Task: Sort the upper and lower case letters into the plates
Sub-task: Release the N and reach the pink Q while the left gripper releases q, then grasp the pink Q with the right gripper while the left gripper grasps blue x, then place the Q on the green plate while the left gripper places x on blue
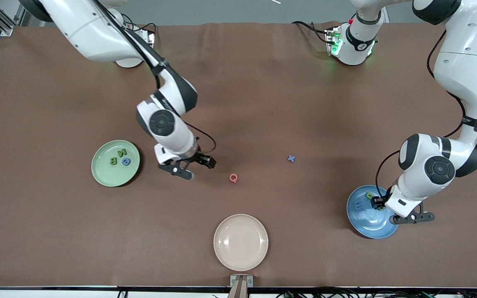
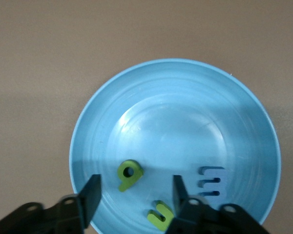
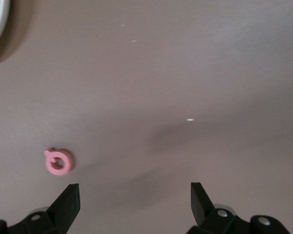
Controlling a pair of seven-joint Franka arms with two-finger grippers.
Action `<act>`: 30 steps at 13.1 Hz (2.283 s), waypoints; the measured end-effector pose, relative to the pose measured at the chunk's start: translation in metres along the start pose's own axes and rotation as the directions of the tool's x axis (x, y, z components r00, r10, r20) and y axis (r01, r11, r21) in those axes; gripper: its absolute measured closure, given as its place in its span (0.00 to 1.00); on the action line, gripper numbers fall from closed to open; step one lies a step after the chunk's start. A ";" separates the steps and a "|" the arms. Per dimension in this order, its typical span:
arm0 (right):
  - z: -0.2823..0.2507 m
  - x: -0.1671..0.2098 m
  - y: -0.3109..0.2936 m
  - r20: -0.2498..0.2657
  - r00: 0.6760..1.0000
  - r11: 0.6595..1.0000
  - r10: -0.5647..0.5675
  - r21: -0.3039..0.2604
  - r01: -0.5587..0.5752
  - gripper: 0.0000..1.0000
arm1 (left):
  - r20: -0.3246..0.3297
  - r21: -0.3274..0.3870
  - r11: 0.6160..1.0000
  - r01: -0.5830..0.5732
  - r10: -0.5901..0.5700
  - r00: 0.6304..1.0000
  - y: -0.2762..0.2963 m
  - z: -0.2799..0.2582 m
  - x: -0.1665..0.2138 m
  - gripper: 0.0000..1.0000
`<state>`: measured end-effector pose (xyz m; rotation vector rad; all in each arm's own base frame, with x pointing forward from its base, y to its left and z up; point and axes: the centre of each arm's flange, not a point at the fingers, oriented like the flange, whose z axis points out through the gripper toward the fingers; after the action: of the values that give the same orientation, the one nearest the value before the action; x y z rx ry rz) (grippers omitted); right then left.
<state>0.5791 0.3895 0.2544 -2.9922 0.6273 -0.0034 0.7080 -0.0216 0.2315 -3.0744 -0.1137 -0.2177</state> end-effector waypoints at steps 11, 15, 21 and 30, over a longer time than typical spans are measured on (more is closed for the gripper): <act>0.067 -0.033 -0.078 -0.148 0.958 0.969 -0.246 -0.017 0.246 0.15 | 0.083 -0.043 0.955 0.295 -0.291 0.953 0.212 -0.024 -0.097 0.00; 0.080 -0.042 -0.083 -0.154 0.953 0.965 -0.260 0.001 0.263 0.22 | 0.108 0.016 0.895 0.446 -0.445 0.889 0.262 -0.010 -0.153 0.00; 0.082 -0.044 -0.086 -0.181 0.939 0.956 -0.291 -0.014 0.294 0.45 | 0.136 0.054 0.739 0.671 -0.671 0.729 0.278 0.012 -0.200 0.15; 0.075 -0.003 -0.062 -0.185 0.915 0.933 -0.357 -0.109 0.342 0.65 | 0.143 0.065 0.687 0.723 -0.724 0.675 0.296 0.009 -0.218 0.48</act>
<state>0.6029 0.4532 0.1844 -3.1562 0.0947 -0.3183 0.5175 -0.3312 0.1760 -2.8419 -1.3539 0.0082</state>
